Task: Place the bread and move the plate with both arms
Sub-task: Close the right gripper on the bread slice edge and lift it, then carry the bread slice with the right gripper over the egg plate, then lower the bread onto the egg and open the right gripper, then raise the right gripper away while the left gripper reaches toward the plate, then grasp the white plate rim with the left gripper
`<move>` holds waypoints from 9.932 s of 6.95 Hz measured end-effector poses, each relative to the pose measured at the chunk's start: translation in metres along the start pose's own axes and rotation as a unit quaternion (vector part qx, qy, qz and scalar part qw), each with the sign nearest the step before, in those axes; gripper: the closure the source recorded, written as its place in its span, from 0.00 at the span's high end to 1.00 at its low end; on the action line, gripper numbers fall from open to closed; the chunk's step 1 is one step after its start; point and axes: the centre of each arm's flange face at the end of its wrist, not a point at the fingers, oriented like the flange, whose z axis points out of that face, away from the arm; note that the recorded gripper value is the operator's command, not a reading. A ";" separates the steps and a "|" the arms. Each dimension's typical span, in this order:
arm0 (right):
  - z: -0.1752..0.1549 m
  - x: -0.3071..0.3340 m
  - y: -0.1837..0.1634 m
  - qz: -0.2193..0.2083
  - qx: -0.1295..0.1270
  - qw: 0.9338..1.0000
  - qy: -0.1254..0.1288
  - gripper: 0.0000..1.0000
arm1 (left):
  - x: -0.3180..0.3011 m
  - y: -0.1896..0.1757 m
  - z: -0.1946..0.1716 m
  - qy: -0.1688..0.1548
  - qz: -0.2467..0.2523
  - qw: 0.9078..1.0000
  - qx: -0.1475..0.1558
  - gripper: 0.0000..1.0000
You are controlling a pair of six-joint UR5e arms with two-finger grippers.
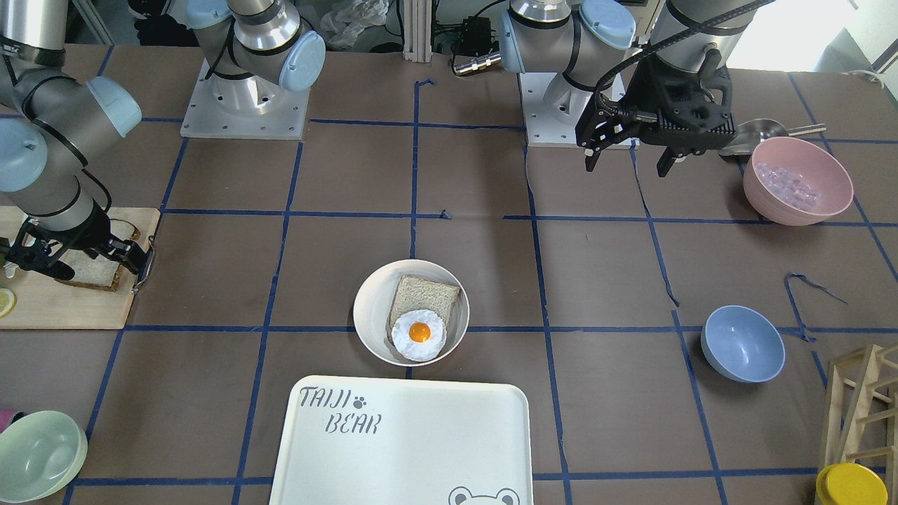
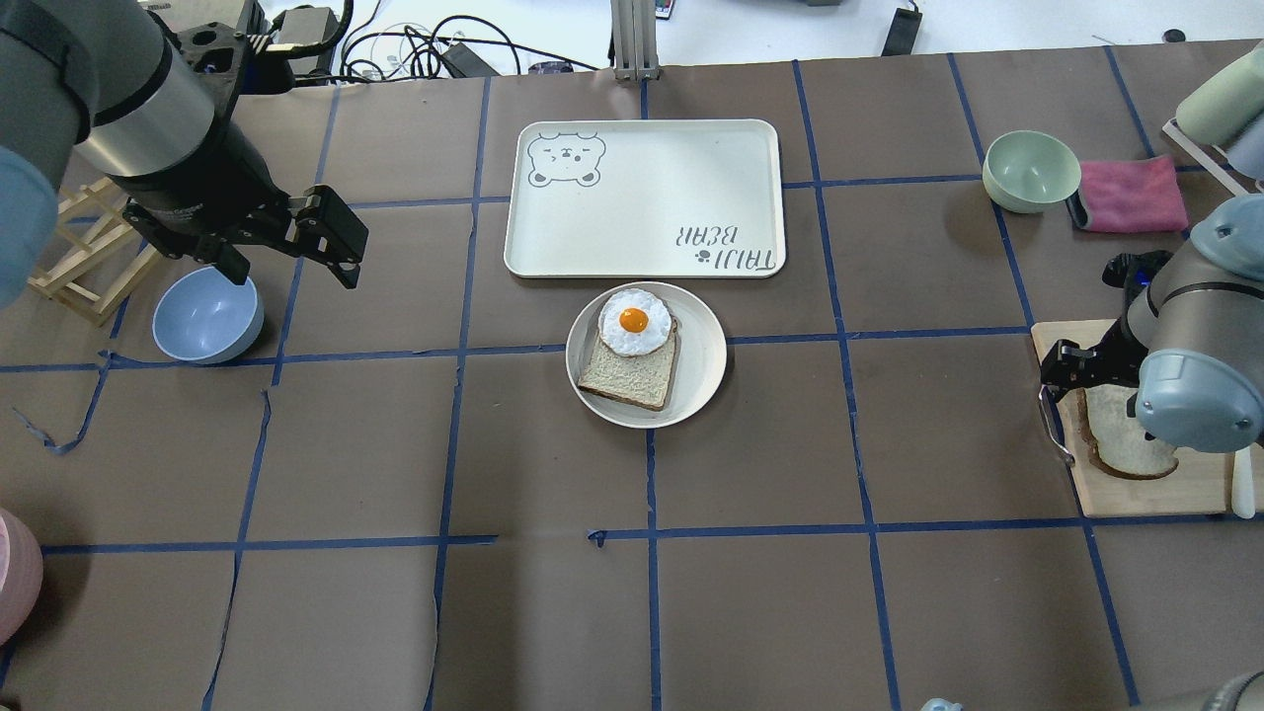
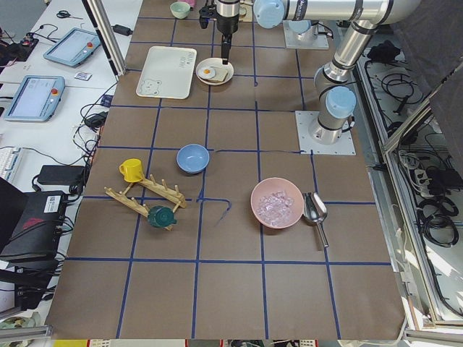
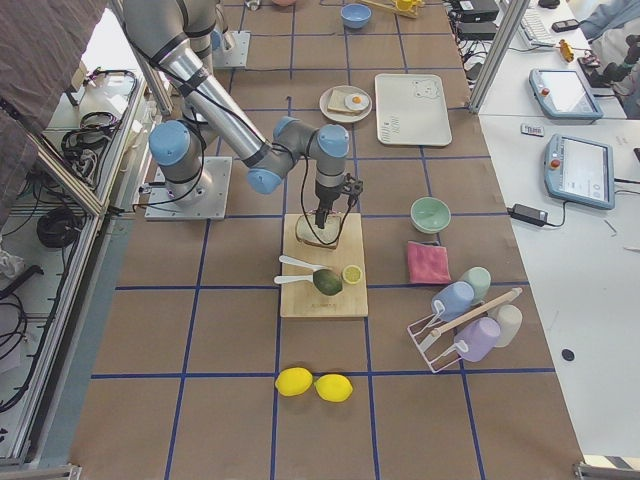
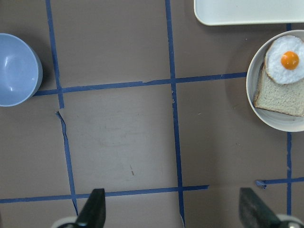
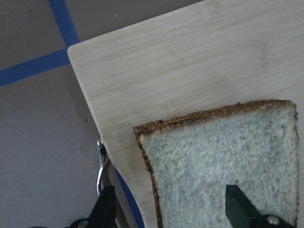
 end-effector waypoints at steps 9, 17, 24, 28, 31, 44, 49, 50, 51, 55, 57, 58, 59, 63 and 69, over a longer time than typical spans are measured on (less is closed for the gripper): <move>-0.005 0.001 0.004 0.009 -0.011 1.000 0.015 0.00 | 0.000 0.001 -0.002 0.000 0.009 1.000 0.001 1.00; -0.210 -0.111 -0.021 -0.044 0.004 0.998 0.046 0.00 | -0.001 0.001 -0.001 -0.001 0.010 1.000 0.001 1.00; -0.170 -0.451 0.073 -0.077 0.054 0.995 -0.040 0.00 | 0.000 -0.011 0.007 0.007 0.000 1.000 0.004 1.00; -0.121 -0.538 0.098 -0.037 0.059 0.993 -0.098 0.00 | 0.001 -0.015 0.017 0.009 -0.016 1.000 -0.006 1.00; -0.127 -0.535 0.103 -0.024 0.051 0.995 -0.082 0.00 | 0.000 -0.017 0.018 0.010 -0.017 1.000 -0.008 1.00; -0.246 -0.349 0.017 -0.075 0.038 0.995 -0.061 1.00 | -0.004 -0.026 0.032 0.003 -0.012 1.000 -0.019 1.00; -0.325 -0.270 0.035 -0.111 0.075 0.989 -0.055 1.00 | 0.020 -0.067 0.143 0.053 -0.031 0.998 0.026 0.74; -0.340 -0.258 0.048 -0.110 0.081 0.990 -0.046 1.00 | 0.037 -0.071 0.165 0.064 -0.033 0.997 0.026 0.74; -0.349 -0.251 0.058 -0.109 0.080 0.990 -0.041 1.00 | 0.054 -0.075 0.185 0.076 -0.031 0.996 0.023 0.74; -0.355 -0.249 0.062 -0.111 0.084 0.989 -0.041 1.00 | 0.087 -0.091 0.250 0.118 -0.044 0.992 0.000 0.61; -0.353 -0.249 0.061 -0.111 0.083 0.990 -0.039 1.00 | 0.099 -0.095 0.276 0.119 -0.036 0.992 -0.006 0.61; -0.352 -0.249 0.061 -0.111 0.083 0.990 -0.039 1.00 | 0.106 -0.096 0.285 0.119 -0.031 0.992 -0.007 0.61; -0.352 -0.249 0.061 -0.111 0.083 0.990 -0.038 1.00 | 0.112 -0.095 0.293 0.119 -0.026 0.993 -0.008 0.61; -0.361 -0.244 0.061 -0.123 0.098 0.988 -0.010 1.00 | 0.124 -0.094 0.311 0.118 -0.018 0.993 -0.019 0.05; -0.364 -0.240 0.051 -0.161 0.119 0.980 -0.013 1.00 | 0.128 -0.097 0.294 0.141 -0.049 0.989 -0.011 0.00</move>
